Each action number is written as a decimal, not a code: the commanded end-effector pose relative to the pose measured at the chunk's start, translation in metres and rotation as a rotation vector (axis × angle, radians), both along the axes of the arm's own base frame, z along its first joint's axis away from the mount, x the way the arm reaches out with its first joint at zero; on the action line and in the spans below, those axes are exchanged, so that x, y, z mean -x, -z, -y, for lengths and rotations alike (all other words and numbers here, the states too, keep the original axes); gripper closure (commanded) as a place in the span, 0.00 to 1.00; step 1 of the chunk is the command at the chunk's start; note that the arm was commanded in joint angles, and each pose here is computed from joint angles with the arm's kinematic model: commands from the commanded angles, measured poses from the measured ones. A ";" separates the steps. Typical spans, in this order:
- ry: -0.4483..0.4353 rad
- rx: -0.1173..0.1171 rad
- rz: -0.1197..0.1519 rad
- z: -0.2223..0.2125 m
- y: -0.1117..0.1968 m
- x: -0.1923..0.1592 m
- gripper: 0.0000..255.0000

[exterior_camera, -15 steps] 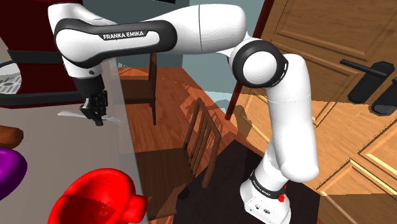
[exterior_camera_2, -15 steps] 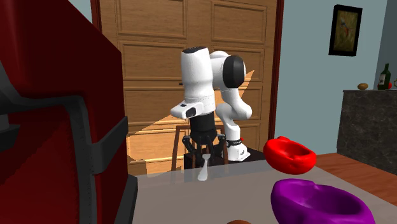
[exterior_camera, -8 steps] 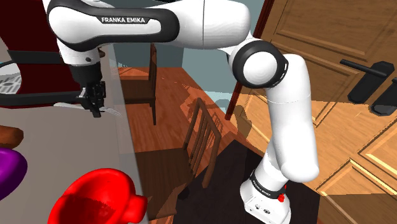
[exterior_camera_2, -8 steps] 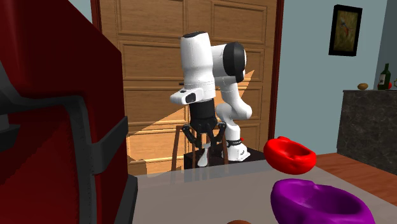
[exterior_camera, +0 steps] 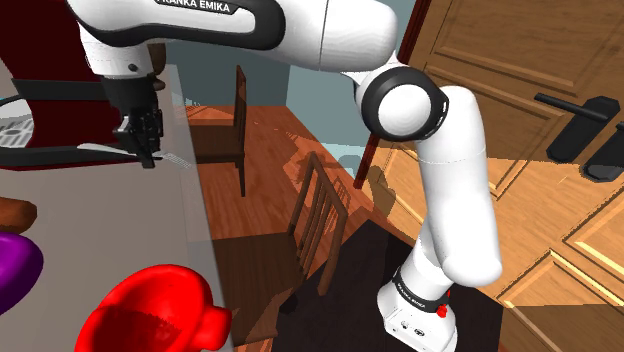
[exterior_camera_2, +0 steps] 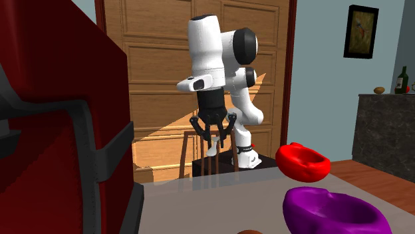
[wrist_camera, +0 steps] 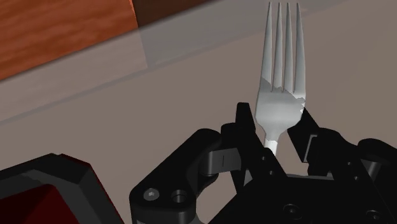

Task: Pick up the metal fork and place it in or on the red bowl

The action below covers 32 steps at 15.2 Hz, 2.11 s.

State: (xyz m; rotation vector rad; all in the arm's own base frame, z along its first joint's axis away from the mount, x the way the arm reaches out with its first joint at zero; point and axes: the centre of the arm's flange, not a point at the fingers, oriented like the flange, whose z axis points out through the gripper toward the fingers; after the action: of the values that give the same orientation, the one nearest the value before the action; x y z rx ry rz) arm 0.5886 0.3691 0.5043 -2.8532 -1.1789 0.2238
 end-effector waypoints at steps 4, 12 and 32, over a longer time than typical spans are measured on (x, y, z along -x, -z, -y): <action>0.000 0.000 0.000 0.001 -0.026 0.001 1.00; 0.000 0.000 0.000 -0.020 -0.034 0.063 1.00; 0.000 0.000 0.000 -0.100 -0.011 0.300 1.00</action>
State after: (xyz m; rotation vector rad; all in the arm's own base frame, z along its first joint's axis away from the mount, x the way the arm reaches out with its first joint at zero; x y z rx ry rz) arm 0.2937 0.4665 0.5183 -2.8524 -1.1807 0.2244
